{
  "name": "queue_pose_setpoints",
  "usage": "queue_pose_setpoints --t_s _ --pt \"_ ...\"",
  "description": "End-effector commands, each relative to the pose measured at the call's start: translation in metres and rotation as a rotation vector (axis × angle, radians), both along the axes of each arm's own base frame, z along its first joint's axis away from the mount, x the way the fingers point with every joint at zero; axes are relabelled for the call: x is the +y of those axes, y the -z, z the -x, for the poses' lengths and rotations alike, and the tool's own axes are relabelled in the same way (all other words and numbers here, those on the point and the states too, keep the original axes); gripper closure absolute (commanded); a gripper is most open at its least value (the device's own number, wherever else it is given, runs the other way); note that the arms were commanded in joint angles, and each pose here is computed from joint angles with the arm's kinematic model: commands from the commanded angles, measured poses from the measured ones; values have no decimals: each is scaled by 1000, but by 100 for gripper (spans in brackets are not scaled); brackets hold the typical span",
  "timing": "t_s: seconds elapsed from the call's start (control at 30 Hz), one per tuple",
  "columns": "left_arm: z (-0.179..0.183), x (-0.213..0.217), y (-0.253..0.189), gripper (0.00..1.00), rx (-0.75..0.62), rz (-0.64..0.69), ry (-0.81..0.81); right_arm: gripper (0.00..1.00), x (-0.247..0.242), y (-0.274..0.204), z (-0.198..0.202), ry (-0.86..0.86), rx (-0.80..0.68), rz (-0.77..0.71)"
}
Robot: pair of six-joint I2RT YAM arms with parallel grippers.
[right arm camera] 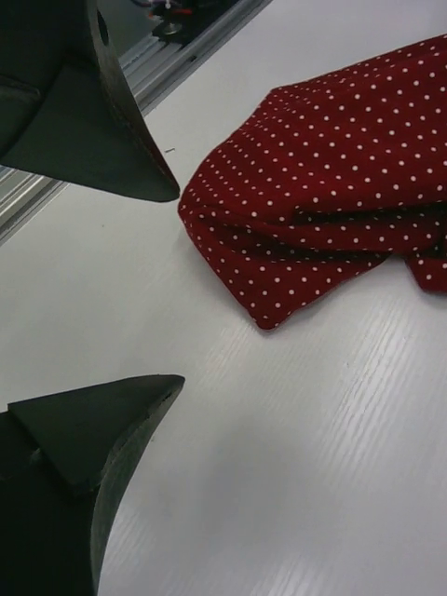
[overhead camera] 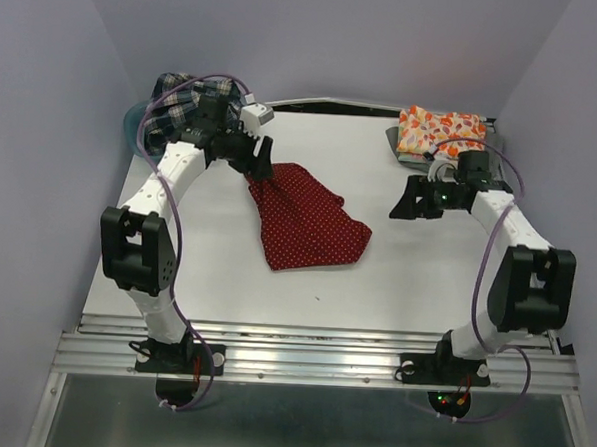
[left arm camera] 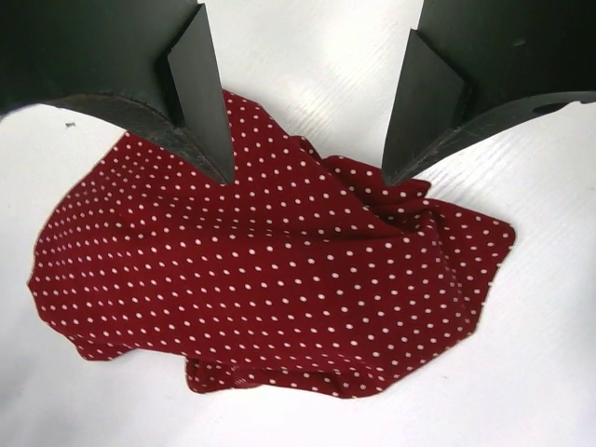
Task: Fold and stack the skirts
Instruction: Move the skirt to the center of the board, then flatten the skirt out
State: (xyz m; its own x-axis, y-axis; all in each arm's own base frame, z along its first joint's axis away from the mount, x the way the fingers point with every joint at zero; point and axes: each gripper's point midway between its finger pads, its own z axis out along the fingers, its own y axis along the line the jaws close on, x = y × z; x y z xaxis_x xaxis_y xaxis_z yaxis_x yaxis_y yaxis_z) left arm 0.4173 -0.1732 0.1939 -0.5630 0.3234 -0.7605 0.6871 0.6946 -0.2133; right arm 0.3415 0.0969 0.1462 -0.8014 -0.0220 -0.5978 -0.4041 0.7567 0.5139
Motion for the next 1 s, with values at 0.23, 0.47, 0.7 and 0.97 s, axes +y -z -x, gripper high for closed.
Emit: queue_pose_setpoints --t_s 0.23,0.47,0.7,0.97 --pt "139 -36 66 24 -160 -295 489 19 74 15 25 -338 -128 83" --pt "174 -34 128 23 -276 -521 628 16 82 45 26 -314 -90 183" --pt "177 -42 160 25 -348 -648 670 16 84 43 16 -266 -59 173" --pt "138 -37 154 52 -438 -758 515 16 80 23 6 -221 -101 176"
